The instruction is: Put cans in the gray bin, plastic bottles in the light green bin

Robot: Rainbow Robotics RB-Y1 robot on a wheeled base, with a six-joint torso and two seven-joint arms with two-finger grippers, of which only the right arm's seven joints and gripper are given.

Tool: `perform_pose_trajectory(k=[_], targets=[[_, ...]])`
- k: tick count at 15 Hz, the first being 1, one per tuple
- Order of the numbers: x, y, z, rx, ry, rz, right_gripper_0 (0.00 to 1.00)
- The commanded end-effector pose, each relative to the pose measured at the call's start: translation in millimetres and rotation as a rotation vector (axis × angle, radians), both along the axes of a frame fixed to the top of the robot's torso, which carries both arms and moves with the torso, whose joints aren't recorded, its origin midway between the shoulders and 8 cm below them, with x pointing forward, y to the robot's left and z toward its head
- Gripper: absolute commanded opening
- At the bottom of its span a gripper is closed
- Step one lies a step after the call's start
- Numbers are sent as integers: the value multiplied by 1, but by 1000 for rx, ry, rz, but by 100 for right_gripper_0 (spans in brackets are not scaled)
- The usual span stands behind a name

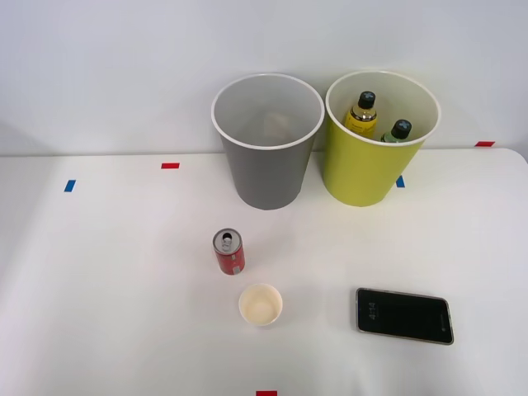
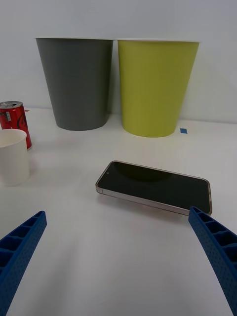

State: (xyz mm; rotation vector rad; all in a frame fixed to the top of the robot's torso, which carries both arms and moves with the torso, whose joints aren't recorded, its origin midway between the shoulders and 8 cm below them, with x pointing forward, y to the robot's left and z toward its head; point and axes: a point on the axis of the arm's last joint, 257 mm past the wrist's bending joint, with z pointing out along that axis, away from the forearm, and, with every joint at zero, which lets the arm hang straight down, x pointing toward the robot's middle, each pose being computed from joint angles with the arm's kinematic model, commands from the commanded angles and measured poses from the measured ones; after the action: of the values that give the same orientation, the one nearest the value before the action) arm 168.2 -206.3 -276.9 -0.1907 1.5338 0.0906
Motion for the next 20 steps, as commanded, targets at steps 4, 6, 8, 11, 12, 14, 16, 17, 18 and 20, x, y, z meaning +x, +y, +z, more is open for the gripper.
perform_pose_trajectory(k=[4,6,8,11,12,14,16,17,18,20], targets=[[0,0,0,0,0,0,100],[0,0,0,0,0,0,100],[0,0,0,0,0,0,100],[0,0,0,0,0,0,100],[0,0,0,0,0,0,100],[0,0,0,0,0,0,100],[0,0,0,0,0,0,100],[0,0,0,0,0,0,100],[0,0,0,0,0,0,100],[0,0,0,0,0,0,100]])
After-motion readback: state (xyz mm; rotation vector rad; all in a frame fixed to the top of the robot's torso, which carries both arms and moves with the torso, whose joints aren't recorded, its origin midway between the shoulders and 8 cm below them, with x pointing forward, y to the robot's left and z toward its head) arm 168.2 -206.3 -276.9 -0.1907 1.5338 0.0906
